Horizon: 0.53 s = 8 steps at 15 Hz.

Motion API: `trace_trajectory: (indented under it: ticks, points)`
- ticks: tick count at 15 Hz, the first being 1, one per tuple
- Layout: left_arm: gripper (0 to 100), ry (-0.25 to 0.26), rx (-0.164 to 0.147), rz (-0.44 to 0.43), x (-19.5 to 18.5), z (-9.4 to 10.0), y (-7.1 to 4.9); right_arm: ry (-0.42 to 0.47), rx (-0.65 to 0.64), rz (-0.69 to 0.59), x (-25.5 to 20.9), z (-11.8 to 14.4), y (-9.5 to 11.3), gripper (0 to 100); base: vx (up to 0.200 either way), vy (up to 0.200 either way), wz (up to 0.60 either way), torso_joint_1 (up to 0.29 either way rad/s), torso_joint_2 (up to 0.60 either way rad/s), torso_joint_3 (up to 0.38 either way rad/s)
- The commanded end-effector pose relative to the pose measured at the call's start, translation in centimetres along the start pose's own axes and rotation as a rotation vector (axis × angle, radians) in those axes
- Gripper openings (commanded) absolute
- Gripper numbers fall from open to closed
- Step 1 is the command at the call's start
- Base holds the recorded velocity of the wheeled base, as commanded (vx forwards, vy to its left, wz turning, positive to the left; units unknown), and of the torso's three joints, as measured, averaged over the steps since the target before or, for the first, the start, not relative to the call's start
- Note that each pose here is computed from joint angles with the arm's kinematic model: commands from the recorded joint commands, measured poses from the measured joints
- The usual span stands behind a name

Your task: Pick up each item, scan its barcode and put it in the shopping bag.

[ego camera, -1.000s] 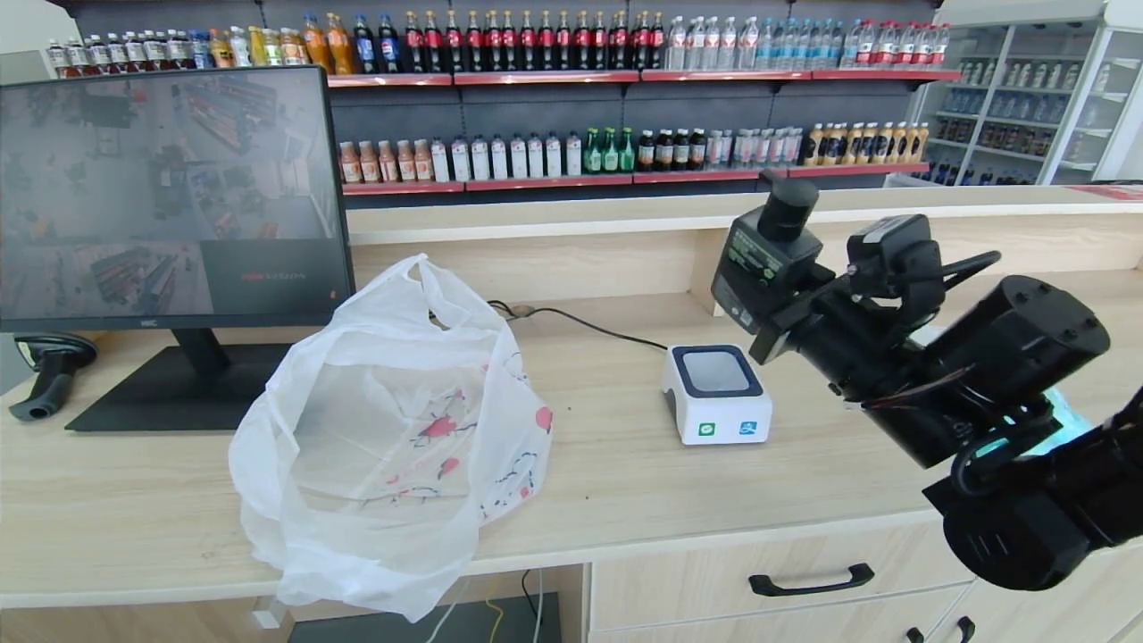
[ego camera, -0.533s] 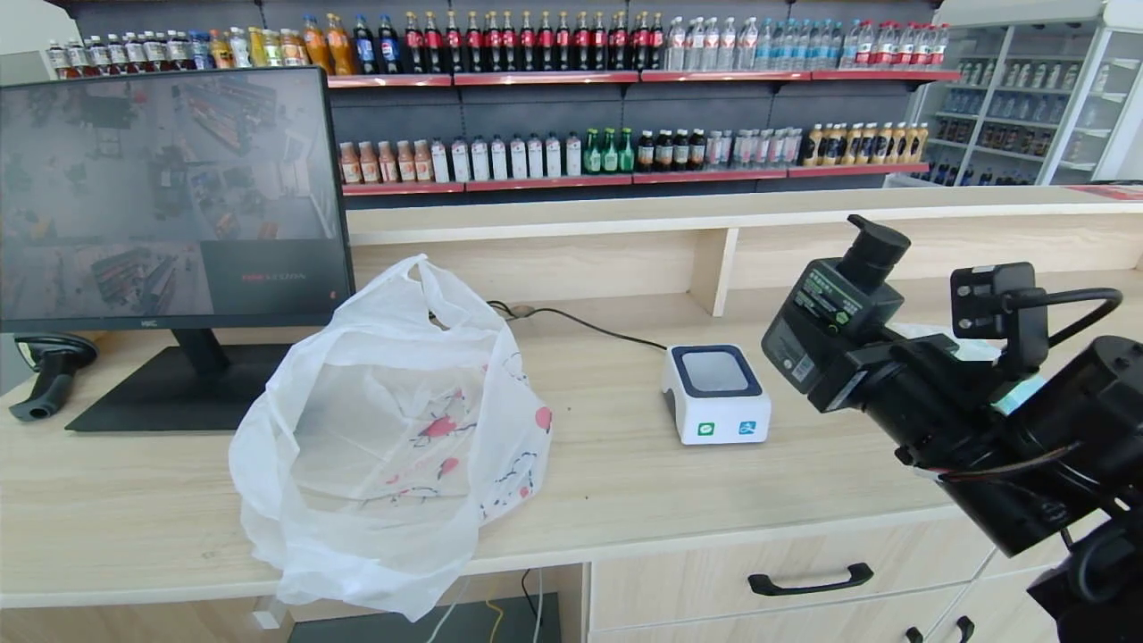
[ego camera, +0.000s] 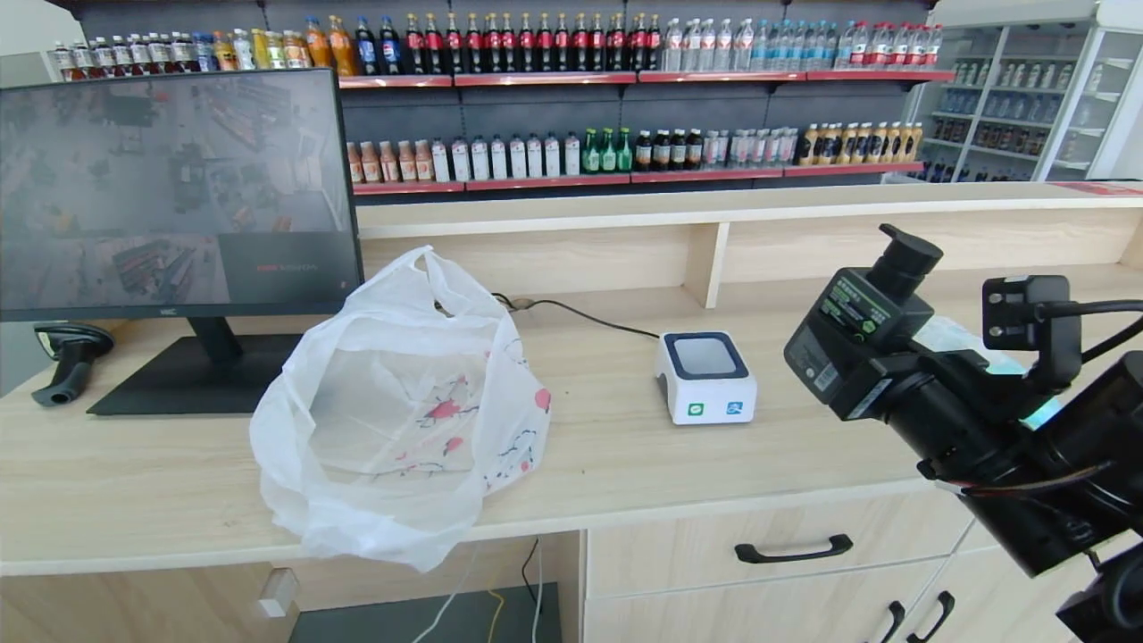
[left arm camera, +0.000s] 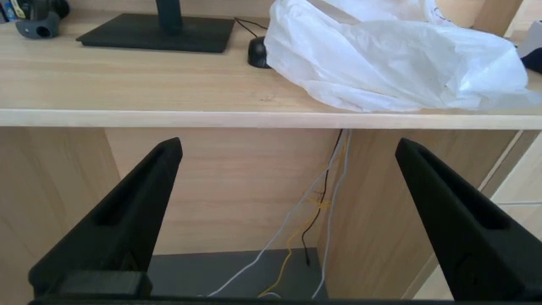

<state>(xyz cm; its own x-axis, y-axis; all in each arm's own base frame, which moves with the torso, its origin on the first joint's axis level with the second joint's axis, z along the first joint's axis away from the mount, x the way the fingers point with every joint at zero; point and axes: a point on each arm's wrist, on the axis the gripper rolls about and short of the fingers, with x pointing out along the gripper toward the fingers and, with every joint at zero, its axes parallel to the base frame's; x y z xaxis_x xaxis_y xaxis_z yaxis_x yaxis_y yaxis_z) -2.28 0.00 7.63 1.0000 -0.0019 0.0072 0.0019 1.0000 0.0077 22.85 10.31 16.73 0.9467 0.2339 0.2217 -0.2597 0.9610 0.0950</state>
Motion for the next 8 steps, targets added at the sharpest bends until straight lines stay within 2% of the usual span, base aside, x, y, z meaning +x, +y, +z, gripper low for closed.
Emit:
trace_trajectory:
  ticks: [1, 4, 8]
  points:
    - [100, 0.0, 0.0, 0.002, 0.0, 0.0, 0.0, -0.013, 0.003, -0.001, -0.11, 0.38, -0.06, 0, 0.0, 0.0, 0.0, 0.0, 0.0, 0.0]
    - [100, 0.0, 0.0, 0.002, 0.0, 0.0, 0.0, -0.021, 0.004, -0.002, -0.41, 0.68, -0.14, 0, 0.0, 0.0, 0.0, 0.0, 0.0, 0.0]
    - [100, 0.0, -0.002, 0.002, 0.0, 0.0, 0.0, -0.036, 0.014, 0.008, -0.16, 0.97, 0.15, 0, 0.0, 0.2, 0.0, 0.007, 0.0, 0.002]
